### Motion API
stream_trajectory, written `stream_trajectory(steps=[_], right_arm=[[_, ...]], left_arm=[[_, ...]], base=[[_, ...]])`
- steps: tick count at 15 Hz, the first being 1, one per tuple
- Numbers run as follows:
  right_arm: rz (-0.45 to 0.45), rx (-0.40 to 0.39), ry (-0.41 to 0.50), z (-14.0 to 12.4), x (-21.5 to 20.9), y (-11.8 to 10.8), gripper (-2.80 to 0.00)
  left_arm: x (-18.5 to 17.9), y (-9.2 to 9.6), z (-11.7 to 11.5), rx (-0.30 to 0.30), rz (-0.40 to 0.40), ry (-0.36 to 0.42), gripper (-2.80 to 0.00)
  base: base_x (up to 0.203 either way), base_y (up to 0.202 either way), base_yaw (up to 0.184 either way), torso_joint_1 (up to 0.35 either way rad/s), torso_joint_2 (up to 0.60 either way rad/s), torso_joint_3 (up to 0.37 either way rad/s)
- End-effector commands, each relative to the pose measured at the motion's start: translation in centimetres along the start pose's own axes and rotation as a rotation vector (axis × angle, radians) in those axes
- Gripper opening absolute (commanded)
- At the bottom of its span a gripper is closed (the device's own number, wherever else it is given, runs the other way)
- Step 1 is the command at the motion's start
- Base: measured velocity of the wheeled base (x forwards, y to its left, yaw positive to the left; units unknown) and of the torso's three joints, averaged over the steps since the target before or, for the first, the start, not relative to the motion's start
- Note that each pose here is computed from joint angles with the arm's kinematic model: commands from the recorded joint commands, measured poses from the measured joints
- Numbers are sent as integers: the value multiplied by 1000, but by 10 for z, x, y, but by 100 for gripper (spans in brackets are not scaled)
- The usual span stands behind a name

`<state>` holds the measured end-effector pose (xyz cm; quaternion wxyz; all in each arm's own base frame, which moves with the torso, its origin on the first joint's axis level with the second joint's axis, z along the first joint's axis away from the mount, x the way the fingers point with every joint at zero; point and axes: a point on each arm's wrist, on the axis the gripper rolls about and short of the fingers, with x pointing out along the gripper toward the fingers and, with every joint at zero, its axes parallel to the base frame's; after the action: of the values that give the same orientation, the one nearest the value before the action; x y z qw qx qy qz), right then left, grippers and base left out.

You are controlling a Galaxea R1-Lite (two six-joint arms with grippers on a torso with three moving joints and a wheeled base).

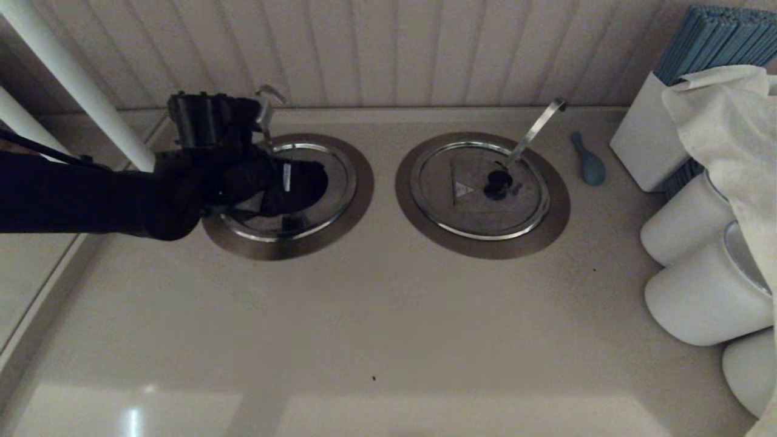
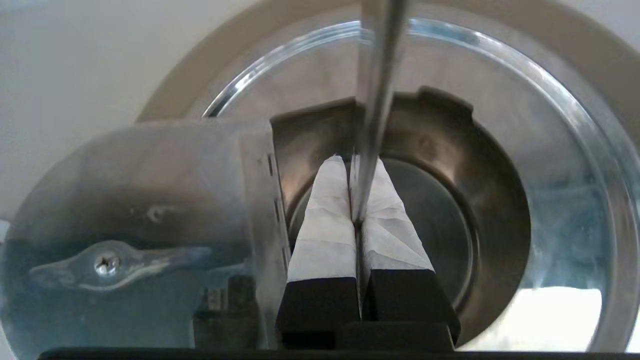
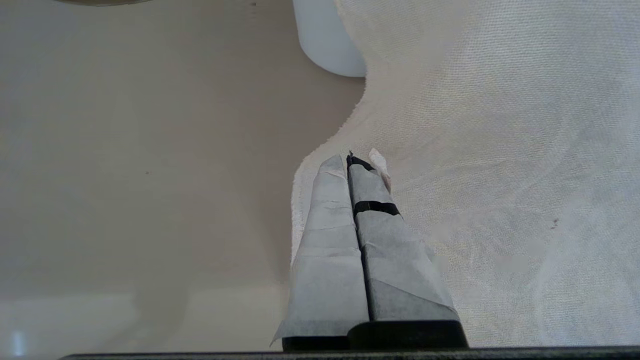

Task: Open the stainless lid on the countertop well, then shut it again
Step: Stir with a spoon

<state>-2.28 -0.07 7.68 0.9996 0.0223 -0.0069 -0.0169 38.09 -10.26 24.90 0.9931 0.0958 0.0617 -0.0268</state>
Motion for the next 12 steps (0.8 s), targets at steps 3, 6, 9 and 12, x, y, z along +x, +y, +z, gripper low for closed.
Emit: stream_trajectory(steps=[3,6,9,12], right_arm=[[0,0,1,0,0,0,-280],[0,0,1,0,0,0,-280],[0,0,1,0,0,0,-280],[0,2,1,0,0,0,-280]], left_arm=[[-5,-4,1,-11,-58,4,-280],[-9,-6,3,-120,-177,69,-280],[-2,-10,6,-207,-214,65,-280],[10,-13,7,-237,-168,38,-280]], base=[[0,0,0,0,0,0],[0,0,0,0,0,0],[0,0,0,0,0,0],[0,0,0,0,0,0]])
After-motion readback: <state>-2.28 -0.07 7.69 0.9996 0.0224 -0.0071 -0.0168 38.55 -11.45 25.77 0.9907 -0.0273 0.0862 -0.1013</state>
